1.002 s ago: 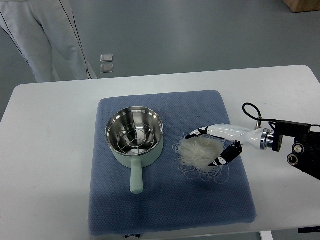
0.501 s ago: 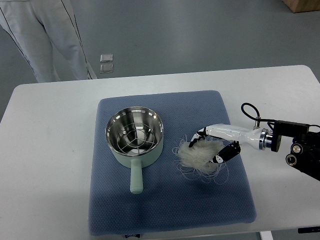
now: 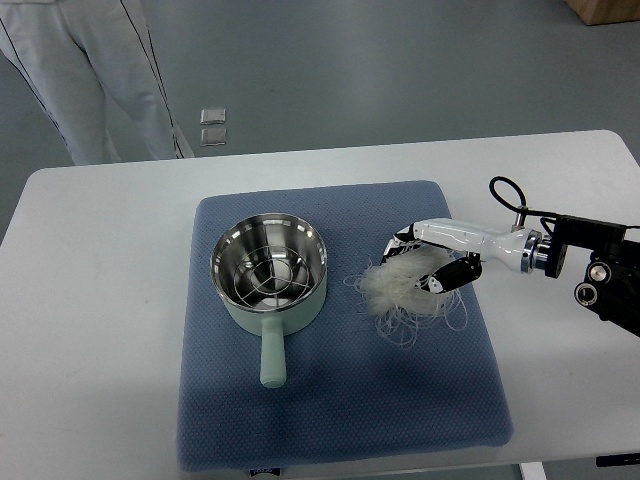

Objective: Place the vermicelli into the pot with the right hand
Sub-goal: 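Lift the vermicelli with the right hand and carry it over the pot, then open the right hand to drop the vermicelli into the steel pot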

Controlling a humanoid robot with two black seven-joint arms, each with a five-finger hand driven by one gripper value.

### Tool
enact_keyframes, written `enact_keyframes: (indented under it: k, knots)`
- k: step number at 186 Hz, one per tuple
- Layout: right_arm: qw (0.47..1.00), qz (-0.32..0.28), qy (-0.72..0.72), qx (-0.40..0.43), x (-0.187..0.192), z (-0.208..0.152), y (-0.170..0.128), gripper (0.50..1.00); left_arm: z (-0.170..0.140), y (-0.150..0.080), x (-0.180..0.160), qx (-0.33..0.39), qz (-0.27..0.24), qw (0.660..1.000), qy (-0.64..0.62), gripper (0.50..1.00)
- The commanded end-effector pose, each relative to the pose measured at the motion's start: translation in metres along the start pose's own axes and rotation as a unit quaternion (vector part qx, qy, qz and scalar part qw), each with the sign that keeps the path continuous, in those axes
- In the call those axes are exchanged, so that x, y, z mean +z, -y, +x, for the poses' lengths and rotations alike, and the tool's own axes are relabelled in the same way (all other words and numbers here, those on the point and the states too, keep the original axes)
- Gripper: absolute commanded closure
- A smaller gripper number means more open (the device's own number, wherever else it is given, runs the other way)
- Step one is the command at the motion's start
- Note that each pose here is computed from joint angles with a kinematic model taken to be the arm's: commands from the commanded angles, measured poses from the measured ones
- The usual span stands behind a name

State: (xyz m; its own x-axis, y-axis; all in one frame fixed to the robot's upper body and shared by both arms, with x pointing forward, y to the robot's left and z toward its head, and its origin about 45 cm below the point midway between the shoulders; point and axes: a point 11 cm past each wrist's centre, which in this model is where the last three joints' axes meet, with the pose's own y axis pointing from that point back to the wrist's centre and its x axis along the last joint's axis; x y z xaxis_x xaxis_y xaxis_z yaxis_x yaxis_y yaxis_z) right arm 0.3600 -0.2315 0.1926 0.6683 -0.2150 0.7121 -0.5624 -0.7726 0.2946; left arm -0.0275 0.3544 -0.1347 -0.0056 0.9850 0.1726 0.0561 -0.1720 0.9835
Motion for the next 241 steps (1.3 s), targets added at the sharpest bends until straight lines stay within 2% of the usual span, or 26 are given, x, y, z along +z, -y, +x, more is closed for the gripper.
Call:
enact_keyframes:
  k: [1, 45, 110, 132, 180, 208, 241]
  knots:
    - [1.000, 0.006, 0.003, 0.014, -0.004, 0.011, 0.001, 0.987, 0.000, 0.000, 0.000, 0.000, 0.000, 1.000, 0.000, 0.500]
    - [1.000, 0.013, -0.002, 0.026, -0.009, 0.024, 0.004, 0.985, 0.000, 0.000, 0.000, 0.000, 0.000, 1.000, 0.000, 0.500]
    - [0.996, 0.051, -0.050, 0.061, -0.052, 0.096, 0.018, 0.983, 0.000, 0.000, 0.000, 0.000, 0.000, 1.000, 0.001, 0.500]
    - [0.994, 0.073, -0.059, 0.062, -0.072, 0.105, 0.033, 0.975, 0.000, 0.000, 0.000, 0.000, 0.000, 1.000, 0.001, 0.500]
    - [0.989, 0.130, -0.047, 0.051, -0.115, 0.090, 0.080, 0.967, 0.000, 0.000, 0.000, 0.000, 0.000, 1.000, 0.002, 0.500]
    - [0.992, 0.118, -0.022, 0.042, -0.110, 0.072, 0.107, 0.965, 0.000, 0.000, 0.000, 0.000, 0.000, 1.000, 0.002, 0.500]
    - [0.994, 0.096, 0.001, 0.042, -0.093, 0.058, 0.116, 0.955, 0.000, 0.000, 0.000, 0.000, 0.000, 1.000, 0.002, 0.500]
